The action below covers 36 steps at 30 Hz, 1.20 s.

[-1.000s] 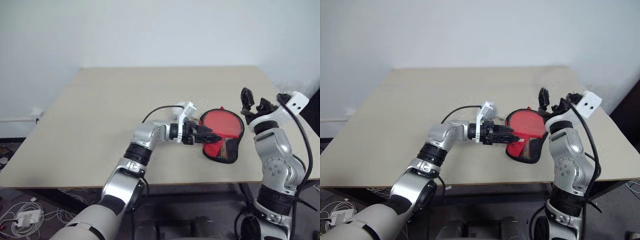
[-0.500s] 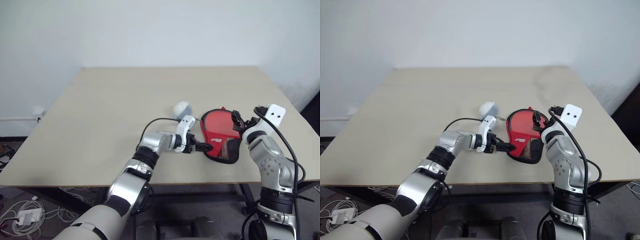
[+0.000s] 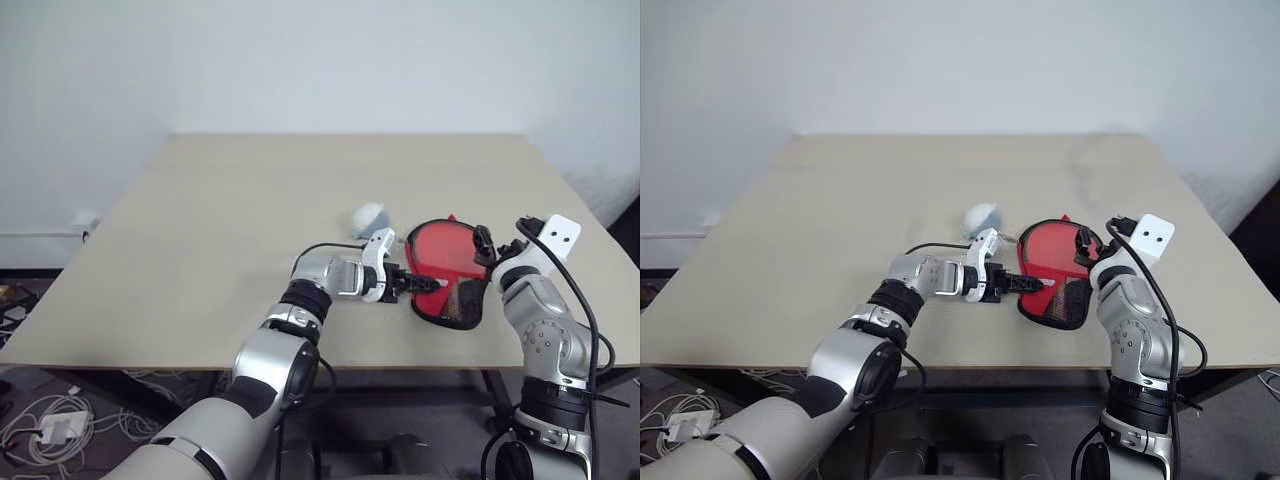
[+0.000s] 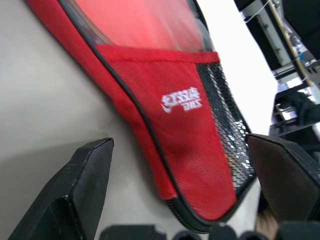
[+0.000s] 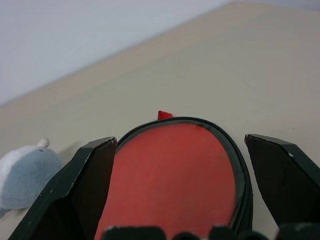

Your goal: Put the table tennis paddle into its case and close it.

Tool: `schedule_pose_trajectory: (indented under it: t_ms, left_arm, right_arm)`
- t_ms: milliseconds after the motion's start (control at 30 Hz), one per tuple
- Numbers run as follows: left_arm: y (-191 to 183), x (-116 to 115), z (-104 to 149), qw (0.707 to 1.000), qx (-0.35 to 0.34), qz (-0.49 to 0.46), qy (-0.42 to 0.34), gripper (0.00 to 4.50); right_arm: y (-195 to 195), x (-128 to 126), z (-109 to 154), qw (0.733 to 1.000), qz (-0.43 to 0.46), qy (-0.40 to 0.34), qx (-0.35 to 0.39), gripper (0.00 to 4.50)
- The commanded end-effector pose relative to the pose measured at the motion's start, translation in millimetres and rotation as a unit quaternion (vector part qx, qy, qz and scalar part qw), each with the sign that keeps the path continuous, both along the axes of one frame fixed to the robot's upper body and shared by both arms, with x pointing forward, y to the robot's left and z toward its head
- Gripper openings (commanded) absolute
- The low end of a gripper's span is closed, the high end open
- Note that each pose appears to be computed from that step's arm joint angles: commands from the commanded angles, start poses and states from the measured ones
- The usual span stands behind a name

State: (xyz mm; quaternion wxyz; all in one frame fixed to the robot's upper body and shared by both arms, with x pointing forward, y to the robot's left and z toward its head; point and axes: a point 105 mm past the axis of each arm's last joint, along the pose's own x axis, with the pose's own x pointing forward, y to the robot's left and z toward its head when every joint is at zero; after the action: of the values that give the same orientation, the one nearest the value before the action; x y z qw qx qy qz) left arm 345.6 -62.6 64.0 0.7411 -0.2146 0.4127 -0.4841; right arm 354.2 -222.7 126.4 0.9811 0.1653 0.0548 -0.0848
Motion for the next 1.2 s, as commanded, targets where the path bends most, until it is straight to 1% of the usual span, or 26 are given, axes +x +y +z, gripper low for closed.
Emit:
schedule_pose_trajectory:
  t_ms: [33,133,233,367,500,533,600,633,800,900,967,1033,1133,1200]
  left_arm:
    - [-16.2,-11.9,12.8,0.998,-0.041,-0.026,0.039,4.50]
    - [-19.4,-14.9,17.2,0.997,-0.052,-0.033,0.049,4.50]
    - [-18.6,-13.6,15.2,0.997,-0.049,-0.022,0.055,3.89]
    - [-16.3,-9.8,12.3,0.997,-0.047,-0.004,0.059,2.57]
    - [-15.1,-6.3,17.1,0.995,-0.067,0.010,0.070,1.26]
    - [-14.6,-5.3,17.9,0.995,-0.069,0.013,0.072,0.85]
    - [-12.6,-2.8,17.6,0.995,-0.066,0.023,0.074,0.20]
    - [-11.3,-2.6,17.6,0.995,-0.063,0.024,0.078,0.09]
    - [1.5,3.5,25.2,0.990,-0.063,0.048,0.118,0.09]
    - [16.8,6.3,23.9,0.986,-0.050,0.063,0.145,0.09]
    - [35.4,6.0,23.4,0.984,-0.040,0.066,0.162,0.09]
    - [56.4,0.4,25.4,0.981,-0.038,0.056,0.182,0.09]
    - [72.9,-9.3,29.1,0.980,-0.037,0.039,0.190,0.09]
    - [90.7,-16.3,30.8,0.979,-0.039,0.034,0.196,0.09]
  right_arm:
    - [-5.2,-2.3,18.1,0.999,-0.016,-0.037,-0.005,4.46]
    - [-7.1,-2.9,16.7,0.999,-0.021,-0.035,-0.005,4.46]
    - [-8.5,-2.9,16.4,0.999,-0.025,-0.035,-0.005,4.50]
    - [-11.3,-3.4,15.4,0.999,-0.032,-0.034,-0.004,4.50]
    - [-14.3,-4.0,12.7,0.999,-0.039,-0.031,-0.005,4.50]
    - [-14.8,-4.1,11.6,0.999,-0.041,-0.029,-0.006,4.50]
    - [-14.7,-4.3,10.1,0.999,-0.043,-0.027,-0.006,4.50]
    - [-14.2,-4.3,9.2,0.999,-0.043,-0.025,-0.006,4.50]
    - [-11.3,-5.1,7.3,0.999,-0.042,-0.022,-0.010,4.50]
    - [-12.6,-6.2,7.1,0.999,-0.047,-0.021,-0.011,4.50]
    - [-13.9,-7.1,8.1,0.998,-0.050,-0.023,-0.012,4.50]
    - [-15.2,-8.8,7.4,0.998,-0.054,-0.021,-0.017,4.50]
    - [-16.0,-10.8,5.3,0.998,-0.057,-0.016,-0.024,4.50]
    - [-16.0,-12.2,4.1,0.998,-0.057,-0.015,-0.023,4.50]
